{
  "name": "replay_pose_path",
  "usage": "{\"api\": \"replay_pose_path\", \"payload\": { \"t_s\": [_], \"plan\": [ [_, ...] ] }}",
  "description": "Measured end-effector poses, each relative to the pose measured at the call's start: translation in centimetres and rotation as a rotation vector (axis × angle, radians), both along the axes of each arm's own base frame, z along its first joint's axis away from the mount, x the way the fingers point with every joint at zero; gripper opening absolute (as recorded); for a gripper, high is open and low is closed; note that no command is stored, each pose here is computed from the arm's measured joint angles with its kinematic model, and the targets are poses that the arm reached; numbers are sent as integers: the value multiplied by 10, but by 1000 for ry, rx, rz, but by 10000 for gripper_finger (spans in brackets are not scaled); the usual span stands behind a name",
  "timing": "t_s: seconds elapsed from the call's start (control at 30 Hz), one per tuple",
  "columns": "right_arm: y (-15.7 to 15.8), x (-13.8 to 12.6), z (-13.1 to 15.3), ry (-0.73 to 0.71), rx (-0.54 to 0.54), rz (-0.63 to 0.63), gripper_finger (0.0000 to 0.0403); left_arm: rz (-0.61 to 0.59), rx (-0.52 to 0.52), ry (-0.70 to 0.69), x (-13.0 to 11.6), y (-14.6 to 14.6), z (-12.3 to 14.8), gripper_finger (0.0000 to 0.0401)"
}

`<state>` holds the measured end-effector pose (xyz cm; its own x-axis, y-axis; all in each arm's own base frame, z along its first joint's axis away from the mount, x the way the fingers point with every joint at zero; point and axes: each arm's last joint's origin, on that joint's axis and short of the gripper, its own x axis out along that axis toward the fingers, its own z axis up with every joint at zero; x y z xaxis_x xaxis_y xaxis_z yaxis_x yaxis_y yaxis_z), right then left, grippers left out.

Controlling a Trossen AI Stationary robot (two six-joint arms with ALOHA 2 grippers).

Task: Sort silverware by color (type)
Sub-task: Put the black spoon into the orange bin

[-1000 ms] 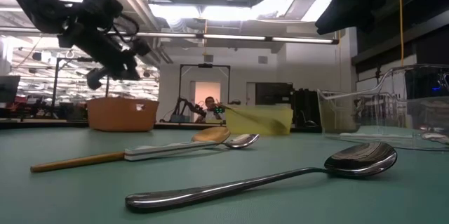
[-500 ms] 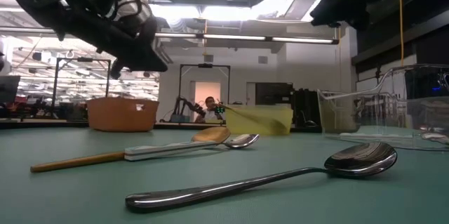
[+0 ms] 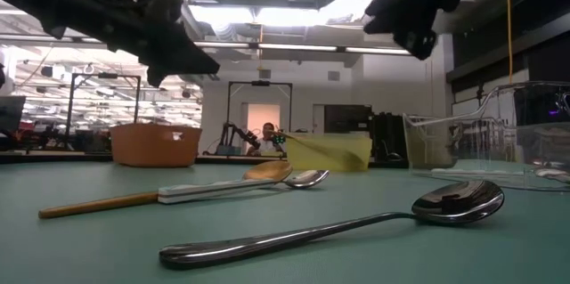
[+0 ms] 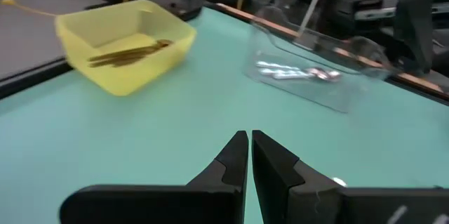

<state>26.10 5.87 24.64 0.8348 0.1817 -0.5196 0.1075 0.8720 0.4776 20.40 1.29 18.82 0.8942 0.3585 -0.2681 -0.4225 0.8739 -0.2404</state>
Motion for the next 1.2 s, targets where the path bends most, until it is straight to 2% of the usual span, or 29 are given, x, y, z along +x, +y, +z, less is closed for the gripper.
{"api": "replay_pose_path", "payload": {
  "t_s": [0.13, 0.27, 0.5, 0.73, 0.9, 1.1, 1.2],
  "plan": [
    [18, 11, -7, -51, 29, 92, 88, -49, 1, 1, 0, -10, 0, 13],
    [40, 16, -14, -95, -3, 183, 88, -83, 2, 2, 0, -17, 0, 13],
    [77, 14, -35, -58, -29, 310, 88, -146, 45, 17, 0, -28, 0, 13],
    [98, 12, -58, 9, -51, 377, 88, -182, 49, 18, -1, -35, 0, 13],
    [106, 20, -65, -34, -72, 404, 88, -201, 49, 17, -1, -39, 0, 13],
    [117, 41, -64, -63, -185, 472, 88, -193, 56, 17, -2, -42, 0, 13],
    [125, 55, -62, -25, -254, 513, 88, -185, 59, 16, -2, -43, 0, 13]
  ]
}}
